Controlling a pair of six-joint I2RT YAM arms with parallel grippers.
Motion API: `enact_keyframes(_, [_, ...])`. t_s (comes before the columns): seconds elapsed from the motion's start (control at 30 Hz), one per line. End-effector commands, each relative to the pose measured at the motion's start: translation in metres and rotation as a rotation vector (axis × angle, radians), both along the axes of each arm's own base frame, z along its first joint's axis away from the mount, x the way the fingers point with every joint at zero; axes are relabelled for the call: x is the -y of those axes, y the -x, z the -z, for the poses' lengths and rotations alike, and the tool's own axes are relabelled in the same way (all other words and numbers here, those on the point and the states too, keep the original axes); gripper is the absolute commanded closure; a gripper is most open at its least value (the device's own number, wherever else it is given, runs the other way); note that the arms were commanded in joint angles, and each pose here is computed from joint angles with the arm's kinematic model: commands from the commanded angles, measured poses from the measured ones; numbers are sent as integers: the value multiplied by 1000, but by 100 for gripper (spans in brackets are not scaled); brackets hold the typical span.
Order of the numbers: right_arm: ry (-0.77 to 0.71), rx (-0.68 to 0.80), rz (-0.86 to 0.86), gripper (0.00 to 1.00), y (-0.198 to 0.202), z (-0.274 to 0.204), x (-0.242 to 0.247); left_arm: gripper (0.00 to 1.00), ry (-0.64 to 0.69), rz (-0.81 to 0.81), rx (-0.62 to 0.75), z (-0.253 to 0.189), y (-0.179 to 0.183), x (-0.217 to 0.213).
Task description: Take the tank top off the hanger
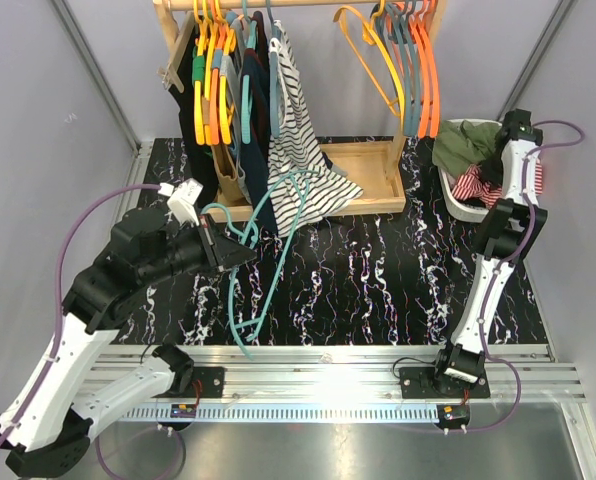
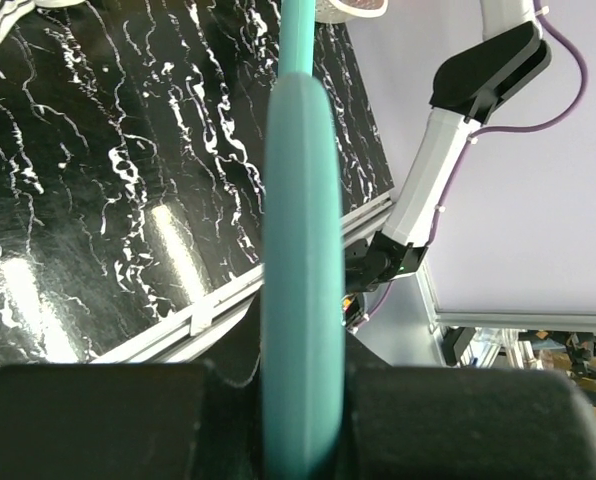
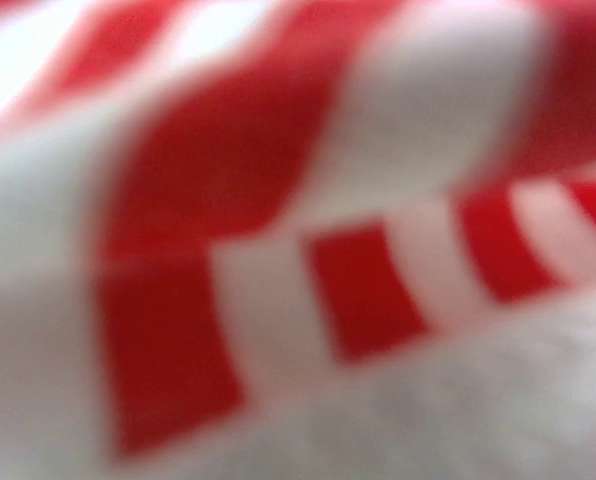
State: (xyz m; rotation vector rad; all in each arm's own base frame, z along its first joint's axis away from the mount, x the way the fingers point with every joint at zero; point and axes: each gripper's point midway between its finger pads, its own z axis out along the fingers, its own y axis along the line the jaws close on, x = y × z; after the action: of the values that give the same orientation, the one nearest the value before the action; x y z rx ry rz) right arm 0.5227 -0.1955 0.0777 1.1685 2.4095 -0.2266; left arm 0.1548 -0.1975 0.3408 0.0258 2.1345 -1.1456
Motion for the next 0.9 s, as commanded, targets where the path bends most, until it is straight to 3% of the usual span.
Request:
enact_keyframes(0.0, [-77,21,-71,57,-5,-8,-28,100,84,28,64,-22,-1,8])
enact_keyframes(0.1, [-56,132,-82,30,-7,-67,-30,100,110,35,70,-25,0,11])
enact_keyframes(0.13, [-33,195,-84,11,-3,-103,-29,100,117,39,73,-27,0,11])
enact_keyframes(0.17, [-24,230,-86,1,-1,-121,-31,100,126,48,79,-29,0,13])
enact_keyframes(0.33, [-4,427,-91,0,33,-226,-42,100,121,85,101,-34,1,17])
enact_keyframes(0.53, [22,587,-55,0,96,-307,-59,100,93,128,106,-32,0,22])
enact_keyframes(0.7, [-138,746,-140,0,138,-341,-114,100,88,234,90,-27,3,36])
enact_keyframes(0.87, [-198,861,-170,0,204,-371,-154,100,84,383,38,-22,6,53])
